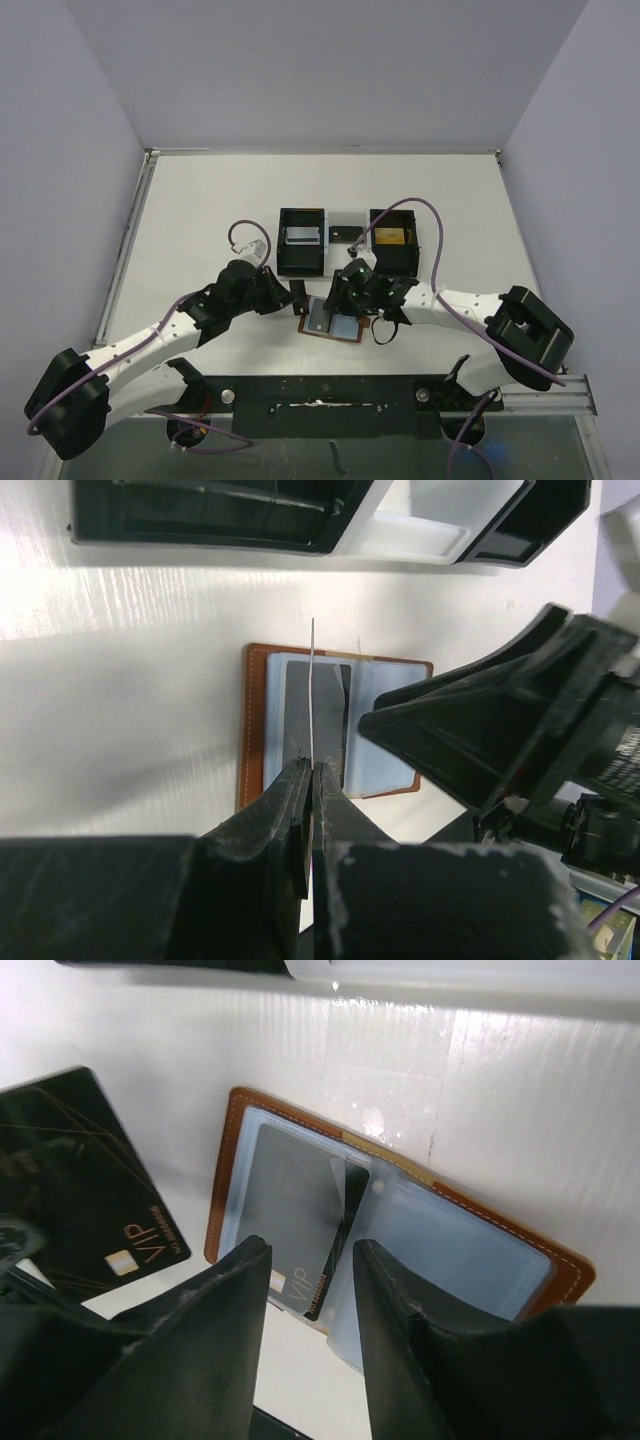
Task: Take the credit cards out of the card holder
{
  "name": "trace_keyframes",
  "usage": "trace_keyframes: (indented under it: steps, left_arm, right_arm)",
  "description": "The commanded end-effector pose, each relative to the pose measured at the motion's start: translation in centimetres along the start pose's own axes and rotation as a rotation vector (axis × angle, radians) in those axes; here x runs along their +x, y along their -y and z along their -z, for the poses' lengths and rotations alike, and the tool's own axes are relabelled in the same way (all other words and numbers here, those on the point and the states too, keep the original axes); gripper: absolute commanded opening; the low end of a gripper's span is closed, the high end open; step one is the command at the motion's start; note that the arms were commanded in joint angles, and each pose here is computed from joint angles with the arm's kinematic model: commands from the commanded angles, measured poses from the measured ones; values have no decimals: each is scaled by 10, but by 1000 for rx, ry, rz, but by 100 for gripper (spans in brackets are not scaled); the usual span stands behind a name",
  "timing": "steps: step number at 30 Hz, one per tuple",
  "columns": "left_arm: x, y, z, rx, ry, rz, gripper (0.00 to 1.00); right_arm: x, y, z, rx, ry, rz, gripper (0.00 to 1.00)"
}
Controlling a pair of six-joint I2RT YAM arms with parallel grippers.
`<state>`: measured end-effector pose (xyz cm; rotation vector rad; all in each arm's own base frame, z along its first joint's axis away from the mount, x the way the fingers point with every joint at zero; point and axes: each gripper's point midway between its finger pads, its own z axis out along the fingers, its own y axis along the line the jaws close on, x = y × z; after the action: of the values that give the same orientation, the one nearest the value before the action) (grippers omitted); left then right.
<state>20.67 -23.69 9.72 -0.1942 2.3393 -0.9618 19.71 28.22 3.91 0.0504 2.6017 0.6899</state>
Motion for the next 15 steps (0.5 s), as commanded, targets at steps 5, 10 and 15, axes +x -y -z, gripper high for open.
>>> trace_keyframes:
  steps: [5,10,15]
  left_arm:
    - [-19,20,5,123,82,-30,0]
    - [-29,35,13,223,103,-25,0]
    - [-42,48,26,371,109,35,0]
  right_arm:
    - [-69,-35,48,-68,302,55,73]
    - [-90,-35,72,-113,447,53,90]
    - [-101,-45,91,-261,495,149,100]
